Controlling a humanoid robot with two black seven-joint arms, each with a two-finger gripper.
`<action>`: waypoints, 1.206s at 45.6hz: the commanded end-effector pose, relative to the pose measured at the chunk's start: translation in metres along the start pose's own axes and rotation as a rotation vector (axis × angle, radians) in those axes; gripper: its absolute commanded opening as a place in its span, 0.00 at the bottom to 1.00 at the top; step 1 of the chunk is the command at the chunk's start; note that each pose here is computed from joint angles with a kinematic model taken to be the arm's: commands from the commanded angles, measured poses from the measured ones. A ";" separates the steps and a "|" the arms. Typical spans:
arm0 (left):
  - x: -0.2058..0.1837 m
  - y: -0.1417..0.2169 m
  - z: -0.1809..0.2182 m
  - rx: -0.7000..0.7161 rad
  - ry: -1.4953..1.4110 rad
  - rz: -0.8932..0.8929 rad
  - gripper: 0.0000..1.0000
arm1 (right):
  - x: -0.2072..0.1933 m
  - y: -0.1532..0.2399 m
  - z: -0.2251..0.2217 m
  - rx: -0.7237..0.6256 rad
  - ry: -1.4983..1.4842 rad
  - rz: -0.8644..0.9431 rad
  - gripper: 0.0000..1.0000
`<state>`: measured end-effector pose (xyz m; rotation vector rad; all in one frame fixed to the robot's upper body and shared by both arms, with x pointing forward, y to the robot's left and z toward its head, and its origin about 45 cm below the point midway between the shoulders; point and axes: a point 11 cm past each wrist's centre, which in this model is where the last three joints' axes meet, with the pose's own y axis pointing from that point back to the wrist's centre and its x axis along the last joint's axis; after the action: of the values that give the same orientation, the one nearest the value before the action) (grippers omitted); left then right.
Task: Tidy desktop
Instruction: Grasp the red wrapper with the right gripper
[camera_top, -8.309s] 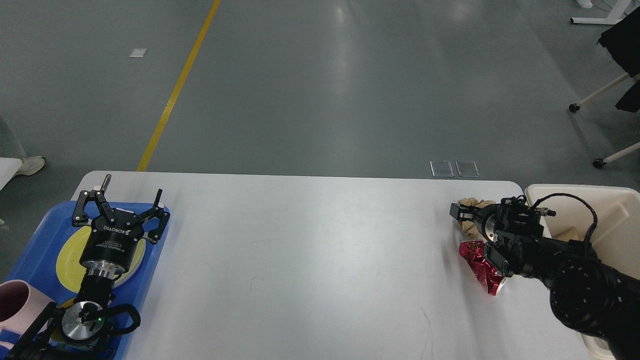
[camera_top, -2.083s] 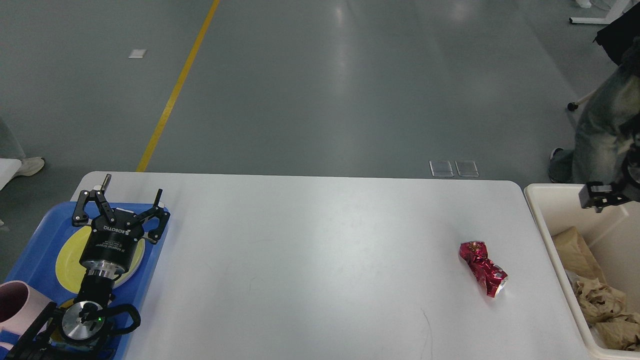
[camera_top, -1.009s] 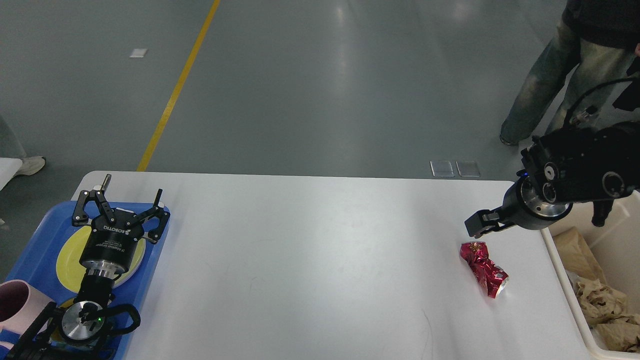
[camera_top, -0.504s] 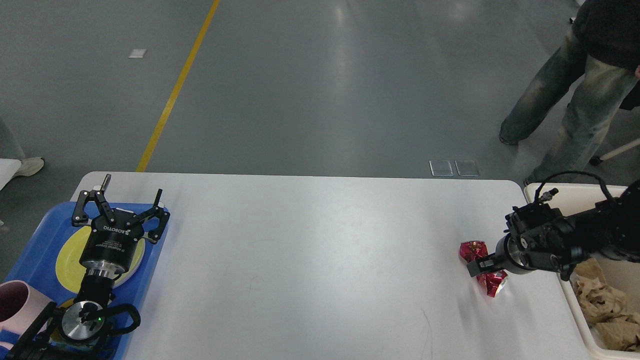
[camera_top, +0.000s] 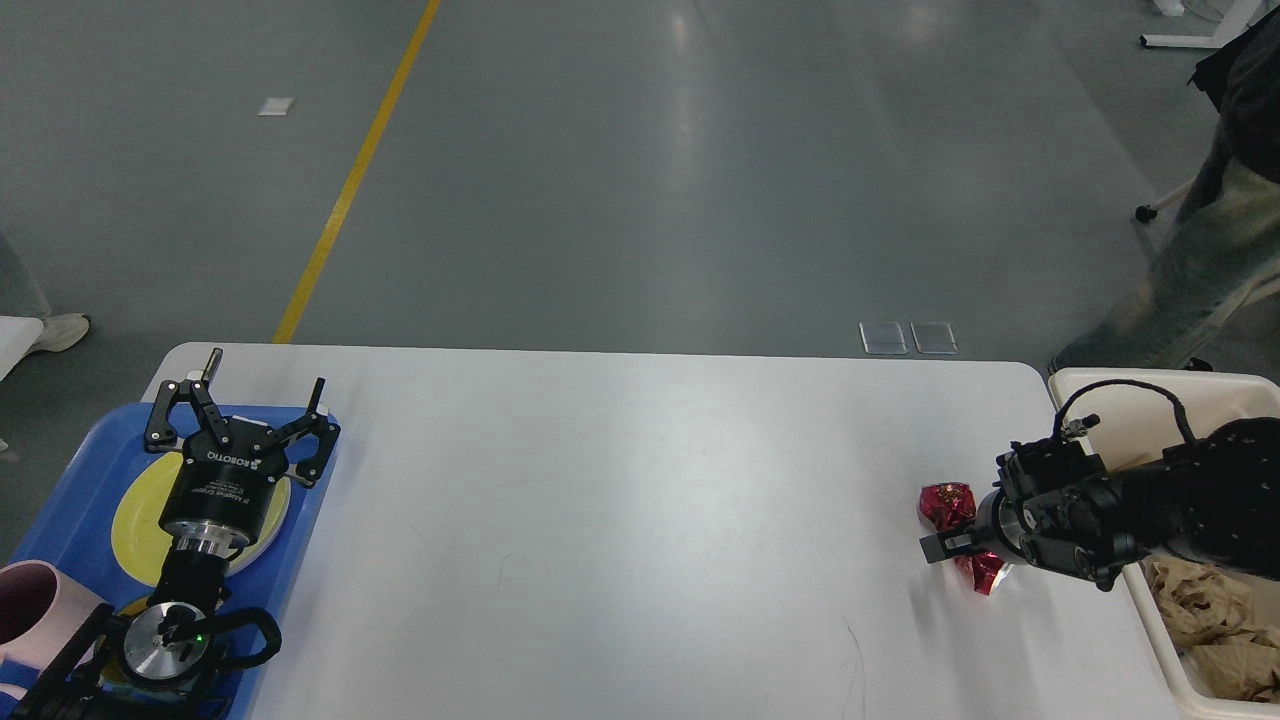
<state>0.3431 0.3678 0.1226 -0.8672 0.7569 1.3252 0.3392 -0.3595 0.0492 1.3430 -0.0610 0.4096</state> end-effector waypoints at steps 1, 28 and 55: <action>0.000 0.000 0.000 -0.001 0.001 -0.001 0.97 | -0.001 -0.001 -0.003 0.007 -0.001 0.003 0.99; 0.000 0.000 0.000 -0.001 0.001 0.000 0.97 | -0.003 -0.006 -0.008 0.028 -0.125 0.042 0.23; 0.000 0.000 0.000 0.000 0.000 -0.002 0.97 | -0.006 -0.002 -0.009 0.044 -0.206 0.010 0.00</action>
<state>0.3431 0.3677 0.1228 -0.8673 0.7566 1.3247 0.3337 -0.3526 0.0438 1.4229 -0.2317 0.2874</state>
